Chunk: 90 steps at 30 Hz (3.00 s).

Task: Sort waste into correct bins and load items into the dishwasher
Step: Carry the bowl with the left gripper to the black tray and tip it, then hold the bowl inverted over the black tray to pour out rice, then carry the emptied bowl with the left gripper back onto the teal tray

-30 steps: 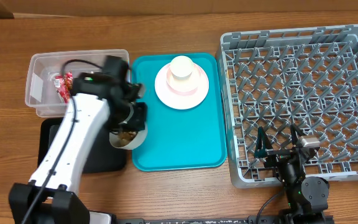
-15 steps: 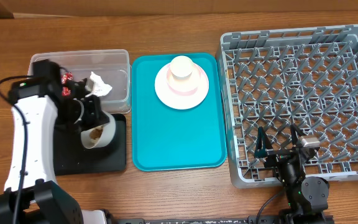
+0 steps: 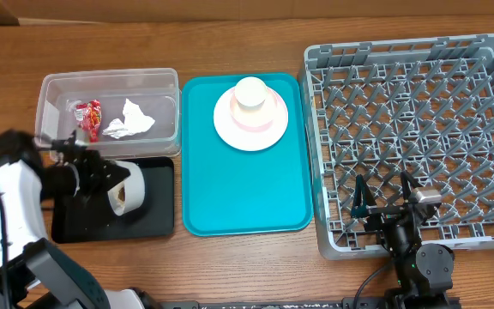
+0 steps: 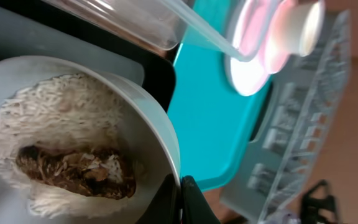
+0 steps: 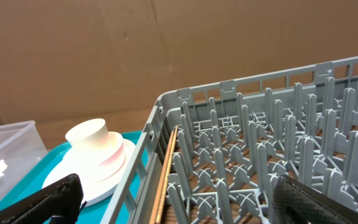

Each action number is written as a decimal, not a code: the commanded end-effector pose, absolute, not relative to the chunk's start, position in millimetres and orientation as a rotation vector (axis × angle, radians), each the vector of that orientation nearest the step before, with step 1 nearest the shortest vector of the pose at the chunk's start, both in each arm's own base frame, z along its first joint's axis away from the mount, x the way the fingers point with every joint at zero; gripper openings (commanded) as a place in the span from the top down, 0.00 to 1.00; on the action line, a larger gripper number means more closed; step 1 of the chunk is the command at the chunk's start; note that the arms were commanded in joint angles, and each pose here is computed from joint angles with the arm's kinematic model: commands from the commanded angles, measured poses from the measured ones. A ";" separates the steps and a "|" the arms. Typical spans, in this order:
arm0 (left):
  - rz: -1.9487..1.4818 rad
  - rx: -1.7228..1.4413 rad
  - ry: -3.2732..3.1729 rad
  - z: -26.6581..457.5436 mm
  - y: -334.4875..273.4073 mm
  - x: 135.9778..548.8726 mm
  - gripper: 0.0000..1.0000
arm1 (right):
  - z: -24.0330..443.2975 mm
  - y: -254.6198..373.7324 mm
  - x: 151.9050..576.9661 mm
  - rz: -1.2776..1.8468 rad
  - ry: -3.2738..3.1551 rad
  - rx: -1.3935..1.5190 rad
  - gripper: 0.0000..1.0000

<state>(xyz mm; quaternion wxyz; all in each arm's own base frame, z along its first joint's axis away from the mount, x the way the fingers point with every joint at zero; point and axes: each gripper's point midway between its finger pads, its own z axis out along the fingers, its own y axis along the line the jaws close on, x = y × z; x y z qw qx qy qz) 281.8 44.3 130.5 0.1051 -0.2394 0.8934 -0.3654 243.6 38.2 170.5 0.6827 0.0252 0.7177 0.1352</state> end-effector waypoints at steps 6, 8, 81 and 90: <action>-1.366 -0.658 2.188 165.5 64.2 279.2 0.96 | 169.6 38.0 243.6 0.304 1.602 0.058 0.00; -1.369 -0.696 2.145 165.6 72.3 275.9 0.96 | 169.6 38.1 243.6 0.304 1.602 0.058 0.00; -1.676 -0.889 1.839 205.4 59.3 264.1 0.96 | 169.6 38.1 243.6 0.304 1.602 0.058 0.00; -1.748 -0.708 1.943 213.2 17.9 271.6 0.96 | 169.6 38.0 243.6 0.304 1.602 0.058 0.00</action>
